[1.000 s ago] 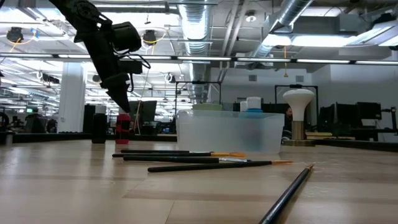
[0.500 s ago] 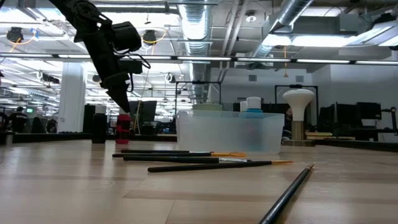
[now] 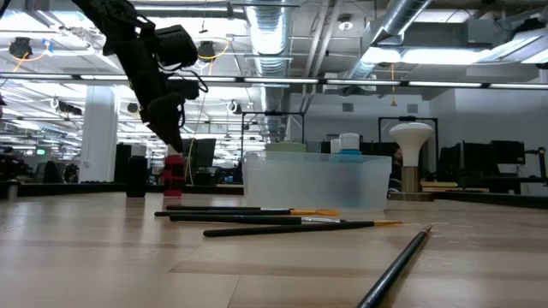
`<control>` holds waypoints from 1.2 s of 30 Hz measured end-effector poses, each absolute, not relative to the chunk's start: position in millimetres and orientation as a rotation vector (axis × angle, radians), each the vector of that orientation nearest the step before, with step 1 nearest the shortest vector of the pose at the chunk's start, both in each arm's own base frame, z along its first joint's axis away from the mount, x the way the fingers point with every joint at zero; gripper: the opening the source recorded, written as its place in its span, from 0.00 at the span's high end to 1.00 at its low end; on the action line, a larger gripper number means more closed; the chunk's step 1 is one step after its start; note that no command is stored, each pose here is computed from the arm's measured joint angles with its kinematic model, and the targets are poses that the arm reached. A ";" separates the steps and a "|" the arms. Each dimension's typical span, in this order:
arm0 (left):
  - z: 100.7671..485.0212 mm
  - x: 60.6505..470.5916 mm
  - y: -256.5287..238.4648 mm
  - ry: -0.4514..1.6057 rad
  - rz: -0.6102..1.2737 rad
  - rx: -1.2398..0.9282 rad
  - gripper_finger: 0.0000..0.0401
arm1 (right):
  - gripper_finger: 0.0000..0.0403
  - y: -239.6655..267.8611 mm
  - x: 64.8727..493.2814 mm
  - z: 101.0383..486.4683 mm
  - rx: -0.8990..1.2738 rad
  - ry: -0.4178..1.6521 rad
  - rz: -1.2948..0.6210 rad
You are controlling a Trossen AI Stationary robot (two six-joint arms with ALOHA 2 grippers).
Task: Pick & Place Paint Supplies
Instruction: Put the red paint bottle into the transparent bin
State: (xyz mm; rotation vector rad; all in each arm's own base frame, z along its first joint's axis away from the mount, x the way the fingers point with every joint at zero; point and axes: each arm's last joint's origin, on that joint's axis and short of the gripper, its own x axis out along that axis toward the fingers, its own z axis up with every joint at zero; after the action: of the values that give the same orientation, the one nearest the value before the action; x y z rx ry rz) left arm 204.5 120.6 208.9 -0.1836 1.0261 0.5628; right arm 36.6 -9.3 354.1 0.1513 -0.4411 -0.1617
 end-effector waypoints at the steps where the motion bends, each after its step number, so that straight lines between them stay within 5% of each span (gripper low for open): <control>1: 212.6 207.3 119.3 1.012 0.559 -0.181 0.72 | 0.57 -9.3 36.5 354.2 0.152 -0.442 -0.161; 20: 303.6 260.7 65.1 0.661 0.448 -0.265 0.72 | 0.57 -9.3 36.5 354.1 0.152 -0.441 -0.162; 36: 309.3 305.8 -2.6 0.450 0.232 -0.343 0.72 | 0.57 -9.3 36.5 354.2 0.152 -0.442 -0.162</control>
State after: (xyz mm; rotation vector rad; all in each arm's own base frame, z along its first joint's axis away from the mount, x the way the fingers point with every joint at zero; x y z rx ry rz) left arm 305.8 -2.6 309.3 -0.3427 0.4498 0.2319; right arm 36.5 -9.3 354.2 0.1516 -0.4419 -0.1615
